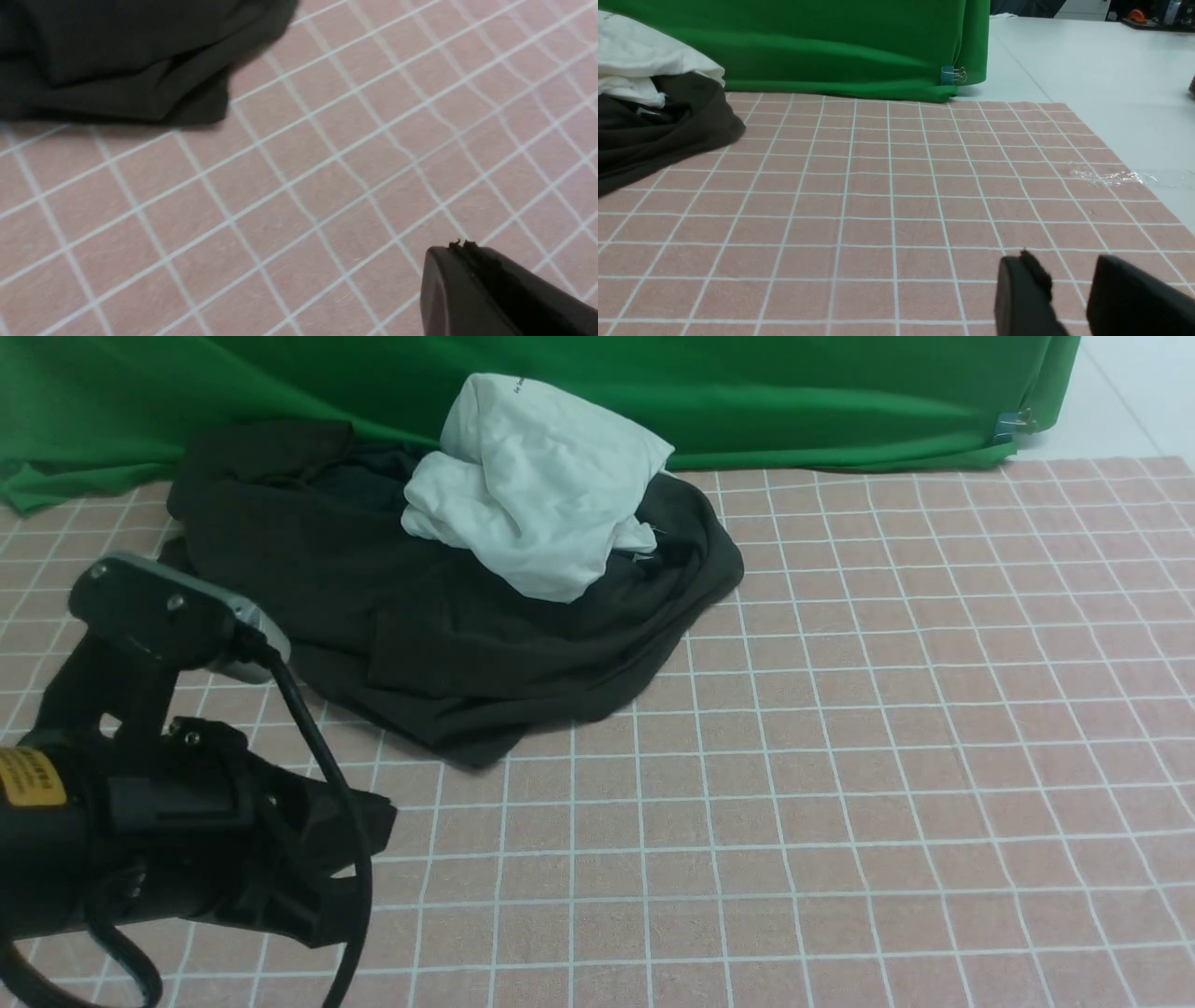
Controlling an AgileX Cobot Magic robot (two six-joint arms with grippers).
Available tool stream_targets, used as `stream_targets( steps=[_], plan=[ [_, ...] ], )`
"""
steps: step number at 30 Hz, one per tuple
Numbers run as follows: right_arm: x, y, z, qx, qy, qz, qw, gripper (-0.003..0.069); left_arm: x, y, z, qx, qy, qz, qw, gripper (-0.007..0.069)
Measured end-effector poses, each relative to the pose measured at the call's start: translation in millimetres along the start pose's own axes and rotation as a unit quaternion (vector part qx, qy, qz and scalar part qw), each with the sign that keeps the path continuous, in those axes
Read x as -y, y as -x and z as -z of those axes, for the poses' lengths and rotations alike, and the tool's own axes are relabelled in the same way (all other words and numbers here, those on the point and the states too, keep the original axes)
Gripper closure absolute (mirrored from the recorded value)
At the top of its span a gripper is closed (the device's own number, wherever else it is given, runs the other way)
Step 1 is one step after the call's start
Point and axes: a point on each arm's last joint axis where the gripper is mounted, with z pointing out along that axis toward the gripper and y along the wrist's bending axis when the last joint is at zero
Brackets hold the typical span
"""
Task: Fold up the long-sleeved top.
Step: Spread the long sleeves with your arms and place them on the tabletop
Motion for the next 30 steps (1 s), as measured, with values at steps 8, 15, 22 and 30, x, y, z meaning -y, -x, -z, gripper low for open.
stream_targets(
  steps=[8,15,22,30],
  plan=[
    [0,0,0,0.0,0.0,0.0,1.0,0.0418,-2,7,0,0.036,0.01,-0.009,0.999,0.0607],
    [0,0,0,0.0,0.0,0.0,1.0,0.0418,-5,14,-1,0.072,0.031,-0.07,0.994,0.0604],
    [0,0,0,0.0,0.0,0.0,1.0,0.0418,-4,19,0,0.095,0.033,-0.114,0.988,0.0464],
    [-2,8,0,0.041,0.013,-0.073,0.996,0.0415,-2,20,0,0.102,0.02,-0.101,0.989,0.0041]
  ],
)
